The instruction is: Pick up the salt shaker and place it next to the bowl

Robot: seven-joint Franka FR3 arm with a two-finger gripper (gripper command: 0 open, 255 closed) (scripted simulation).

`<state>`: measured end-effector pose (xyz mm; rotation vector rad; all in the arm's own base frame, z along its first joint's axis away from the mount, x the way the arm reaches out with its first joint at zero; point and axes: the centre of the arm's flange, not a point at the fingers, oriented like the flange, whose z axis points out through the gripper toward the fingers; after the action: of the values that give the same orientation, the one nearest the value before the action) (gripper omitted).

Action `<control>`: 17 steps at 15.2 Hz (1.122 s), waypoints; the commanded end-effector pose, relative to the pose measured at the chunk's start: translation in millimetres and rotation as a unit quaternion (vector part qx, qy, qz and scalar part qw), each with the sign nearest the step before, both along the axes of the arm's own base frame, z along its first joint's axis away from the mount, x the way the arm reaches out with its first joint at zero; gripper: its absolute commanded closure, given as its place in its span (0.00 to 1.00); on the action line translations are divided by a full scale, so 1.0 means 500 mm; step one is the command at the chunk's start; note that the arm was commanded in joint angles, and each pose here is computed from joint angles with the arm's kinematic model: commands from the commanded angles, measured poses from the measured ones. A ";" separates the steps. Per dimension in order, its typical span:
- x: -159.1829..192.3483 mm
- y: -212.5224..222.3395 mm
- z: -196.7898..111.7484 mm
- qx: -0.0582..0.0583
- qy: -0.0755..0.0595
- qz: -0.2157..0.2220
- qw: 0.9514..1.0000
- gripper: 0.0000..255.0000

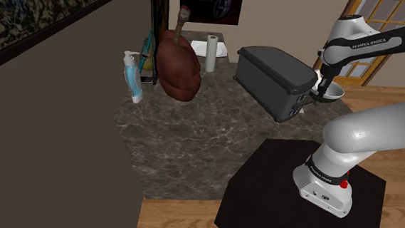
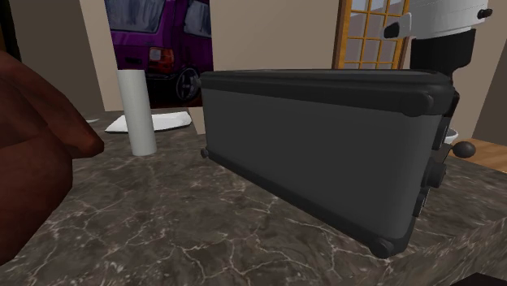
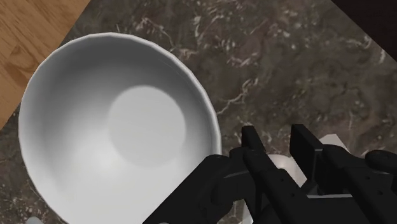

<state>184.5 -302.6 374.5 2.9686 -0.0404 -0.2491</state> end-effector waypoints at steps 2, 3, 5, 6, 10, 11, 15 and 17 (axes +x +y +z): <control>0.000 0.000 -0.001 0.000 0.000 0.000 1.000 1.00; 0.000 0.000 -0.001 0.000 0.000 0.000 1.000 1.00; 0.000 0.000 -0.001 0.000 0.000 0.000 1.000 1.00; 0.000 0.000 -0.001 0.000 0.000 0.000 1.000 0.00; 0.000 0.000 -0.002 0.000 0.000 0.000 1.000 0.00; 0.000 0.000 -0.002 0.000 0.000 0.000 1.000 0.00; 0.017 0.016 0.096 0.000 0.000 0.000 1.000 0.00; 0.017 0.016 0.096 0.000 0.000 0.000 1.000 0.00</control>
<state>193.6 -294.8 419.2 2.9680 -0.0400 -0.2482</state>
